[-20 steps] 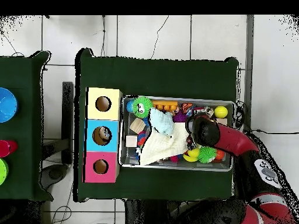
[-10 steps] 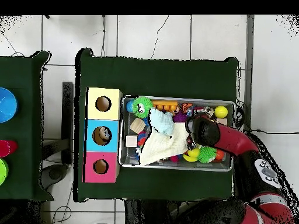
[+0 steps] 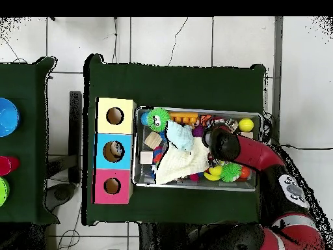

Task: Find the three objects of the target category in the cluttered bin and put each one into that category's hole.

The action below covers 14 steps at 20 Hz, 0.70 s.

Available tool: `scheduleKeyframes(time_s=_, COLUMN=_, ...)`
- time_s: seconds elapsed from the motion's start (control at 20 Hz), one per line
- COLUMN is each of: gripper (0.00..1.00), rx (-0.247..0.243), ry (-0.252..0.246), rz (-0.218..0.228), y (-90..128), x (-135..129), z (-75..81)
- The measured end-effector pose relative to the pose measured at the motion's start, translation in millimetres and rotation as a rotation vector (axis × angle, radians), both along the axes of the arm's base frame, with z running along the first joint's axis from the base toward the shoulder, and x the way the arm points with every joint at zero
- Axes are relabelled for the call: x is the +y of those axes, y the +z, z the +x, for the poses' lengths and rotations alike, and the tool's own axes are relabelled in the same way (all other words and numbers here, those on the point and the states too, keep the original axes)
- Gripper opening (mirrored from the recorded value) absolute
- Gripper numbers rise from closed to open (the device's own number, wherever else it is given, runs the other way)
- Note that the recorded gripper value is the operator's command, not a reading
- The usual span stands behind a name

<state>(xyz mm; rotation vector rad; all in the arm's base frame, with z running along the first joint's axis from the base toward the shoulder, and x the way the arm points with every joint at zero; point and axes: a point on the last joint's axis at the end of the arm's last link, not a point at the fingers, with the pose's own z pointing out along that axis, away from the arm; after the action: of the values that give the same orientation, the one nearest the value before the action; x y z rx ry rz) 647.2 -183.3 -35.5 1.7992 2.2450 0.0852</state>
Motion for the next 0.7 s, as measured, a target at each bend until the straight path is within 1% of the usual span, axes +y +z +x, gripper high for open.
scheduleKeyframes(time_s=0.3, gripper=1.00, rx=-0.001, ry=0.001, rz=0.000, y=10.6, x=3.2, z=3.0)
scheduleKeyframes(time_s=0.45, gripper=1.00, rx=-0.006, ry=-0.002, rz=0.001, y=20.7, x=6.5, z=5.6)
scheduleKeyframes(time_s=0.7, gripper=1.00, rx=-0.001, ry=-0.002, rz=0.007, y=24.2, x=12.2, z=4.6)
